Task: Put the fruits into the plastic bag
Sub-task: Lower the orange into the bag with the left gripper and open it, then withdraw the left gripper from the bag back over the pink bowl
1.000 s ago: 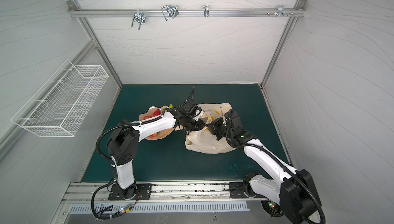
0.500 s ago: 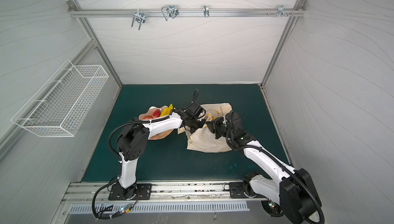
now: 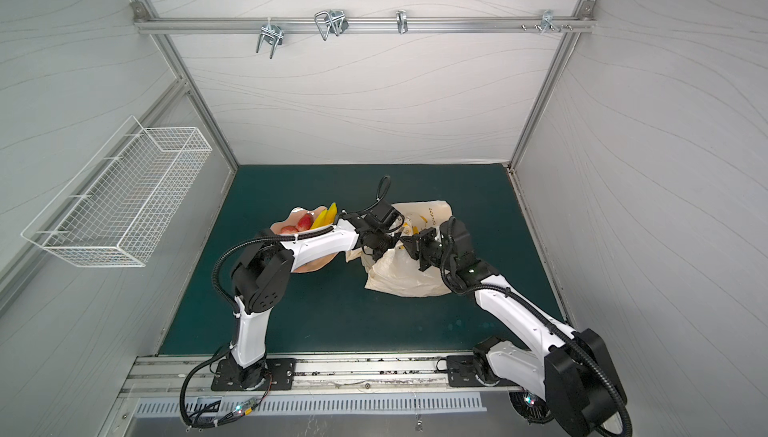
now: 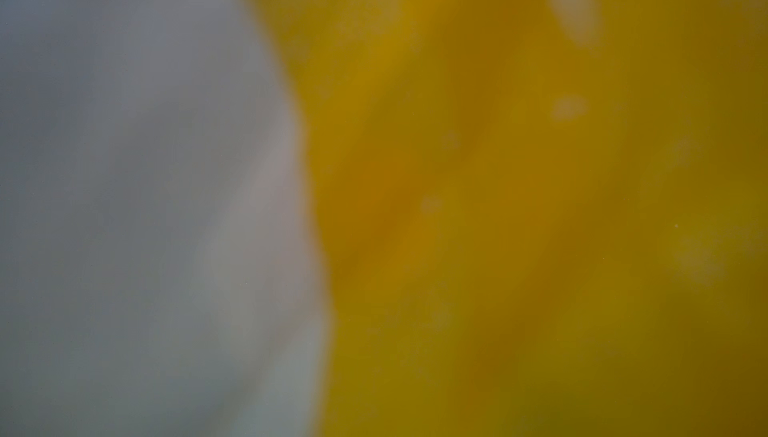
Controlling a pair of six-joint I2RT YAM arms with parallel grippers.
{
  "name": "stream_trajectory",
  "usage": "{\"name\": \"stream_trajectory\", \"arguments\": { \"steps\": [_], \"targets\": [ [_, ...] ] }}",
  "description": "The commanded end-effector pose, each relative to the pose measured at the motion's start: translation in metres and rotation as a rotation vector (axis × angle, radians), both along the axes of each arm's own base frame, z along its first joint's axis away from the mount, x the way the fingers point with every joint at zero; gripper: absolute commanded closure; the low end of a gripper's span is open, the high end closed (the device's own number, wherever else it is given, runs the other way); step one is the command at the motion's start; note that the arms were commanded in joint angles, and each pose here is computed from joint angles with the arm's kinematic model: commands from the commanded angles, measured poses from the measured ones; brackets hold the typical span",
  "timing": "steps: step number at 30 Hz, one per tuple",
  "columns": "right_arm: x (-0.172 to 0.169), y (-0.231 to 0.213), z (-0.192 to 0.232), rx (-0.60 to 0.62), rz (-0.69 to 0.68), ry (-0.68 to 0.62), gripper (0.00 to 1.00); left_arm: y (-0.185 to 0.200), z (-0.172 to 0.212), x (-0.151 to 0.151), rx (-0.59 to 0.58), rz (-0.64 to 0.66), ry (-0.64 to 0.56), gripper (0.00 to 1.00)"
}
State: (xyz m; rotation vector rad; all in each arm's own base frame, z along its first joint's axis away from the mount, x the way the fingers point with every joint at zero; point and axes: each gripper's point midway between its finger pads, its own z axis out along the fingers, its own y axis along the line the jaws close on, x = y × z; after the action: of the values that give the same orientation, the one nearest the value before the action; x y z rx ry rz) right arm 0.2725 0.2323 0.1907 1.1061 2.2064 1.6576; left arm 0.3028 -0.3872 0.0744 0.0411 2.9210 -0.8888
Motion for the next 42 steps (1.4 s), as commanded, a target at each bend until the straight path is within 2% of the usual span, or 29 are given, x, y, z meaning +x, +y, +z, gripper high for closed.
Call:
{"name": "stream_trajectory", "arguments": {
  "steps": [1, 7, 17, 30, 35, 42],
  "targets": [
    [-0.004, -0.005, 0.003, 0.033, -0.022, 0.042, 1.00, 0.002, 0.037, 0.006, -0.011, -0.016, -0.081, 0.17],
    [-0.004, -0.011, 0.004, 0.021, -0.029, 0.046, 1.00, 0.026, 0.050, 0.004, 0.091, -0.033, -0.117, 0.12],
    [-0.006, -0.014, 0.005, -0.038, -0.008, 0.046, 1.00, 0.070, 0.066, 0.000, 0.282, -0.118, -0.170, 0.13],
    [-0.005, -0.016, 0.006, -0.051, -0.020, 0.044, 1.00, 0.105, 0.097, -0.020, 0.303, -0.199, -0.248, 0.13],
    [-0.005, -0.017, 0.006, -0.054, -0.022, 0.043, 1.00, 0.125, 0.110, -0.022, 0.321, -0.170, -0.296, 0.13],
    [-0.005, -0.018, 0.006, -0.057, -0.023, 0.044, 1.00, 0.135, 0.129, -0.027, 0.277, -0.168, -0.353, 0.13]
  ]
}}
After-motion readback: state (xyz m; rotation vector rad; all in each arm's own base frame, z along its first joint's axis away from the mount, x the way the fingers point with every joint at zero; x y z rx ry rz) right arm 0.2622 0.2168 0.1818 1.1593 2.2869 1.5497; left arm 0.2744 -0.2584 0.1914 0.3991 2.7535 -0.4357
